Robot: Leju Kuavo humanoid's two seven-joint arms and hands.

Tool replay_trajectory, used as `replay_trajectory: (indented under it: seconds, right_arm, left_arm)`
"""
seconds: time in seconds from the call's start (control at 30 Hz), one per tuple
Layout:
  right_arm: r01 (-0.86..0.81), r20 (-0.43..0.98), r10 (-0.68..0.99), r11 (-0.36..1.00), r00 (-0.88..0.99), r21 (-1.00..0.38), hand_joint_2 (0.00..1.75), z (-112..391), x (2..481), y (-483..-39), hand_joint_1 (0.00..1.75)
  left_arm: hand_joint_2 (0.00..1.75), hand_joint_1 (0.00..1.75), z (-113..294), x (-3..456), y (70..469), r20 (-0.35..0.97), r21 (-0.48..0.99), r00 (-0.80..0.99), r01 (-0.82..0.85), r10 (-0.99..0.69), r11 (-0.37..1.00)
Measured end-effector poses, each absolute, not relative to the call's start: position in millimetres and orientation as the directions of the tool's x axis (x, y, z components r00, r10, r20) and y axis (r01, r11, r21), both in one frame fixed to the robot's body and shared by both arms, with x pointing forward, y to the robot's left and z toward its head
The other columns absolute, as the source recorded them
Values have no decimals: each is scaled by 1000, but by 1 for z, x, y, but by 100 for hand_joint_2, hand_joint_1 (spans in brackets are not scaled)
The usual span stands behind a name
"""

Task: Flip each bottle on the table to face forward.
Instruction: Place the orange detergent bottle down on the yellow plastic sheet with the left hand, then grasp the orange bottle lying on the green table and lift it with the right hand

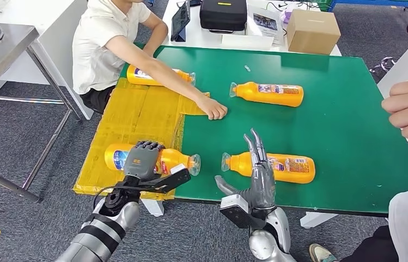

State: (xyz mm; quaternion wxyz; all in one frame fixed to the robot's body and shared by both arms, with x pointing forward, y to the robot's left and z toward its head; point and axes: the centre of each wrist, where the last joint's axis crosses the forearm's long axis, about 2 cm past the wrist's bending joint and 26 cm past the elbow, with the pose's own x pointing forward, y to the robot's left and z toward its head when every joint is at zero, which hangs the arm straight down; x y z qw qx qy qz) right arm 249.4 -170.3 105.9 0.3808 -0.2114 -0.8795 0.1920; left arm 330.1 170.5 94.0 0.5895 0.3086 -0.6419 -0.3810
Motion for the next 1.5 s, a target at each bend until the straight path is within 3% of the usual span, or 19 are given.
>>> replay_trajectory:
  seconds: [0.07,0.1,0.13,0.2,0.23,0.27,0.53,0.9,1.5]
  right_arm:
    - [202,602,498,847,-623,-492,175,106,250,-170,0]
    - [192,608,489,851,-625,-488,175,106,251,-169,0]
    - [182,613,480,856,-628,-484,175,107,251,-168,0]
    - [166,620,464,863,-632,-476,175,107,252,-167,0]
    - [159,625,457,867,-633,-473,175,107,252,-166,0]
    - [153,629,450,870,-634,-469,175,107,252,-166,0]
    - [121,654,410,889,-636,-441,175,104,255,-163,0]
    - [106,667,401,893,-628,-437,175,98,256,-162,0]
    - [97,678,399,894,-617,-438,175,91,255,-162,0]
  left_arm:
    - [175,171,94,338,171,487,872,-108,121,-867,475]
    - [175,161,94,342,171,474,877,-105,147,-874,458]
    - [175,129,94,346,171,464,879,-102,171,-880,444]
    - [175,47,94,352,170,456,878,-99,213,-885,428]
    - [175,14,95,355,170,456,875,-98,235,-885,424]
    - [175,1,97,359,169,457,870,-99,255,-884,422]
    - [175,0,105,379,169,493,817,-96,393,-865,422]
    - [175,0,103,382,169,557,758,-79,455,-827,467]
    - [175,0,98,369,159,655,716,-151,439,-740,544]
